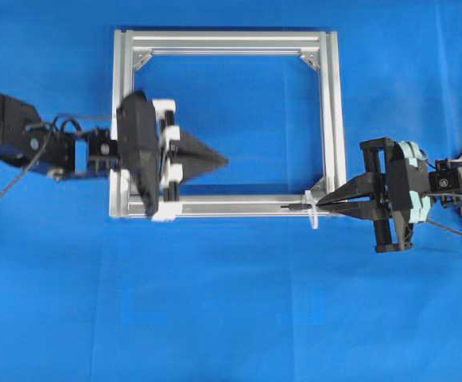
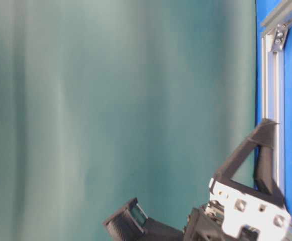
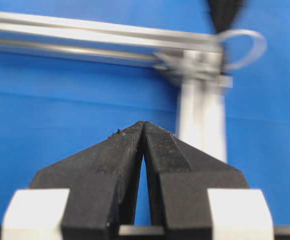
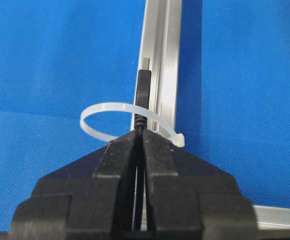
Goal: Insert the wire through the string loop located on the right side.
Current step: 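Move the left gripper toward the plug emerging from the loop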
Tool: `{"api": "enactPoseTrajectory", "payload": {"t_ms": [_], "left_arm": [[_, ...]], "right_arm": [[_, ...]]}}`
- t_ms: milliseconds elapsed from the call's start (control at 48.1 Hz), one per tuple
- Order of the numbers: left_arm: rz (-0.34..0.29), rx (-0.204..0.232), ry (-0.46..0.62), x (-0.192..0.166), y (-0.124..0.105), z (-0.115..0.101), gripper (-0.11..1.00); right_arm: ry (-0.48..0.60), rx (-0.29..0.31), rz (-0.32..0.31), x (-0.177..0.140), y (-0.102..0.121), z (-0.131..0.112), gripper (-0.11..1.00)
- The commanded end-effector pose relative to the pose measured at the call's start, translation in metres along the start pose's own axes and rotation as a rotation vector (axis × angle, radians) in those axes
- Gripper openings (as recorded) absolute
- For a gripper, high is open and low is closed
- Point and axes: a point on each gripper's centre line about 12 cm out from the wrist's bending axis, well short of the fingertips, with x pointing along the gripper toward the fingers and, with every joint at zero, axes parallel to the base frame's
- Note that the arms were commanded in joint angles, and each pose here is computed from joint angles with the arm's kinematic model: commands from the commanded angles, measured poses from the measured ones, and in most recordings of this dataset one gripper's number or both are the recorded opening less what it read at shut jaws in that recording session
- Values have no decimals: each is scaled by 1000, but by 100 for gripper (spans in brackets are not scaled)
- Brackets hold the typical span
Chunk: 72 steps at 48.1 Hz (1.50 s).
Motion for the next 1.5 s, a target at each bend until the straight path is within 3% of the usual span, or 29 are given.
{"api": "enactPoseTrajectory", "payload": {"t_ms": [0, 249, 561, 1122, 1475], "left_arm": [[-54, 11, -52, -2, -21, 16, 0], [-120, 25, -47, -4, -47, 13, 0], [-115, 21, -70, 10, -47, 23, 0], [-97, 25, -14, 89, -51, 61, 0], [-83, 24, 28, 94, -44, 53, 1]], "right_arm": [[-32, 1, 4, 2, 2, 9, -4], [-33, 1, 4, 2, 2, 9, -4], [-32, 0, 6, 2, 2, 9, -4], [-33, -5, 6, 2, 2, 9, -4], [-33, -6, 6, 2, 2, 9, -4]]}}
